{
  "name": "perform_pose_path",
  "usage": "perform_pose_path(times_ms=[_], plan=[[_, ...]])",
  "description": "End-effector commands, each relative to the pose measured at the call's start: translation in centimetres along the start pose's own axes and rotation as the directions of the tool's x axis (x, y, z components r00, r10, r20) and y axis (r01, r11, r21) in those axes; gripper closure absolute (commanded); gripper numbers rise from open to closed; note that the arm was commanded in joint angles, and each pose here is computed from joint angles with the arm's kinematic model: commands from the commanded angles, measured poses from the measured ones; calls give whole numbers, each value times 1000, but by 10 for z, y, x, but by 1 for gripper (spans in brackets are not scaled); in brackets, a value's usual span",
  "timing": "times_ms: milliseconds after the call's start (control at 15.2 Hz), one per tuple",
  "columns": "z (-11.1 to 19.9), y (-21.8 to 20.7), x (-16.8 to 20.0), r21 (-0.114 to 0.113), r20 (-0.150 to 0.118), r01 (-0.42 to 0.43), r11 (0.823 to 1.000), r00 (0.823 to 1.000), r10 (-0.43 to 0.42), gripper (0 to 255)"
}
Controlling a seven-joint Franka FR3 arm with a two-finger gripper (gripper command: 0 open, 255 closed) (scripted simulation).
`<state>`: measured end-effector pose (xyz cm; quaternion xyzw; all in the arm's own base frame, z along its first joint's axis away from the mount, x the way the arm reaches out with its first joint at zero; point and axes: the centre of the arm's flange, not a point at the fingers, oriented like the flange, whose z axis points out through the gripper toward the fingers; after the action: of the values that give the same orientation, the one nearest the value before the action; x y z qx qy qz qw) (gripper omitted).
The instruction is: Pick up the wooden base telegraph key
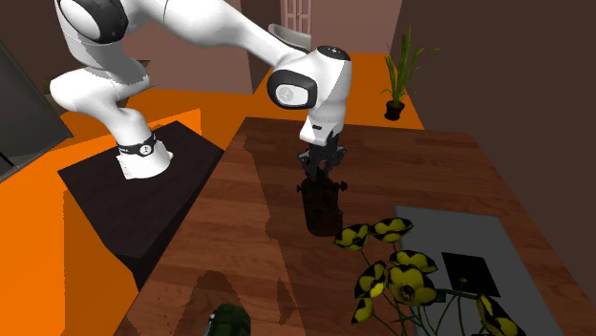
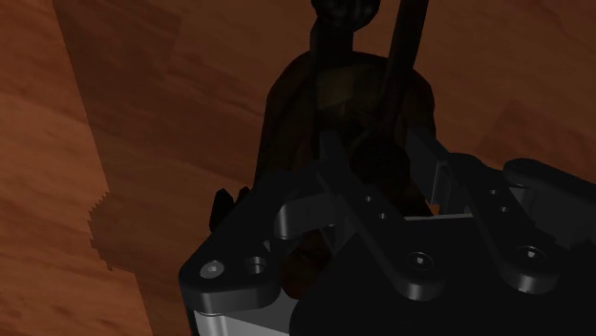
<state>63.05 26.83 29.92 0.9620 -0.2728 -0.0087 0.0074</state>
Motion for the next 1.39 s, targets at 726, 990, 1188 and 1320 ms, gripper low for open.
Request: perform_pose_path(times_ms=[726, 990, 1188, 1320], plan=[[-32, 0, 0, 0, 0, 0, 1000, 1000, 0, 255], [-53, 1, 0, 0, 0, 0, 1000, 1000, 0, 255], [-69, 1, 0, 0, 0, 0, 1000, 1000, 0, 255], [-79, 1, 0, 0, 0, 0, 1000, 1000, 0, 255]])
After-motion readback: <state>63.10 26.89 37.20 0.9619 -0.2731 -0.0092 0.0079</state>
